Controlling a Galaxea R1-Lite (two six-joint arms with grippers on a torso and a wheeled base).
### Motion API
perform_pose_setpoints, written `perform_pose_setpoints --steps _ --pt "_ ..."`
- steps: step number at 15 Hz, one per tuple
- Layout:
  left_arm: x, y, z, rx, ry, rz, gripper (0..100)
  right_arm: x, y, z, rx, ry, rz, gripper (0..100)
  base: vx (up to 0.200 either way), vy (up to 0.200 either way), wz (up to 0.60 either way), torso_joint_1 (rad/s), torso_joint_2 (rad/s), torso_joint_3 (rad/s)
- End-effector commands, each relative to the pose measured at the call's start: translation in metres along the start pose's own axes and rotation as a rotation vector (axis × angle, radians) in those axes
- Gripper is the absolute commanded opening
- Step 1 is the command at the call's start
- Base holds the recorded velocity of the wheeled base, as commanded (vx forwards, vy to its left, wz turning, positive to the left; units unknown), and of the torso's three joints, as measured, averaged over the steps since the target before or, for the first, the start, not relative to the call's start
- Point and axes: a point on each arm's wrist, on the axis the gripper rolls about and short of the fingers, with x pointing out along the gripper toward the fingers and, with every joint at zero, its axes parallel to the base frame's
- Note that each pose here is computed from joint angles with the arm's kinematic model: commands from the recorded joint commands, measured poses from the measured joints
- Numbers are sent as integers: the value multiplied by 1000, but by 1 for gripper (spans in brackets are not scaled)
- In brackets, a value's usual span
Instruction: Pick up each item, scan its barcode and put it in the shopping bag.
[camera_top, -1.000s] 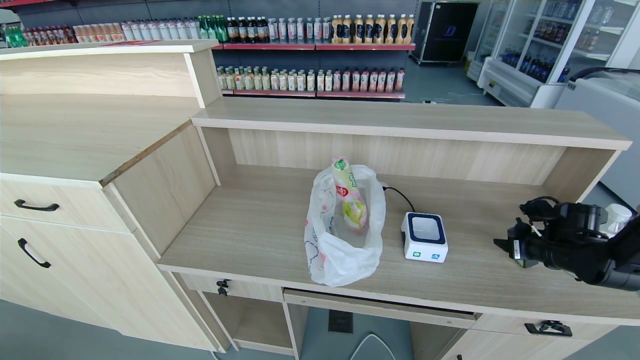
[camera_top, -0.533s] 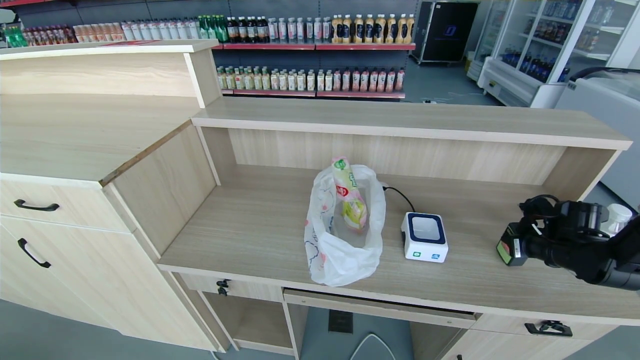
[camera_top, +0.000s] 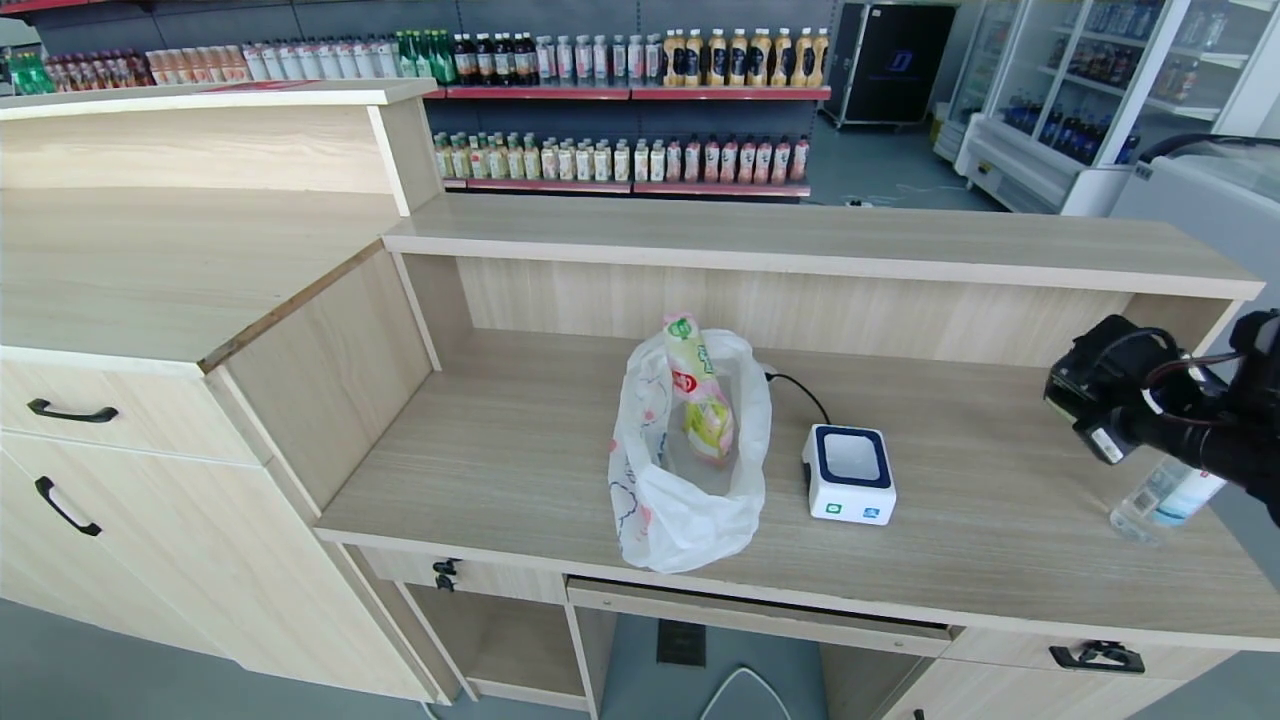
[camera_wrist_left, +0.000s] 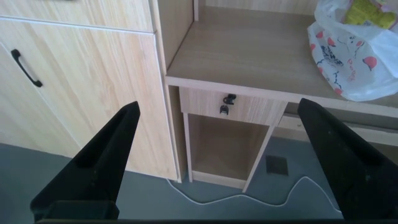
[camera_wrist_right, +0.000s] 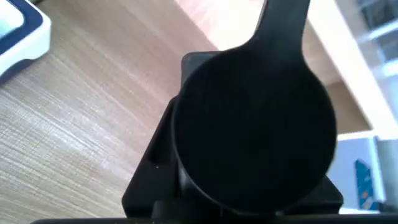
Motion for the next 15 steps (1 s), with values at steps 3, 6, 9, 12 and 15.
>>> perform_pose_setpoints --steps 3,6,9,12,15 --pt "0 0 0 0 0 1 100 -95 -15 99 -728 -633 -117 0 0 0 0 0 0 0" --pt "0 0 0 0 0 1 100 -112 14 122 -1101 -960 -185 0 0 0 0 0 0 0" --pt "0 0 0 0 0 1 100 -134 29 146 -1293 -1196 -334 0 0 0 0 0 0 0" --pt "0 0 0 0 0 1 100 -161 50 156 -1321 -1349 -387 0 0 0 0 0 0 0" --pt "0 0 0 0 0 1 100 -192 61 154 -1378 -1447 -485 0 0 0 0 0 0 0"
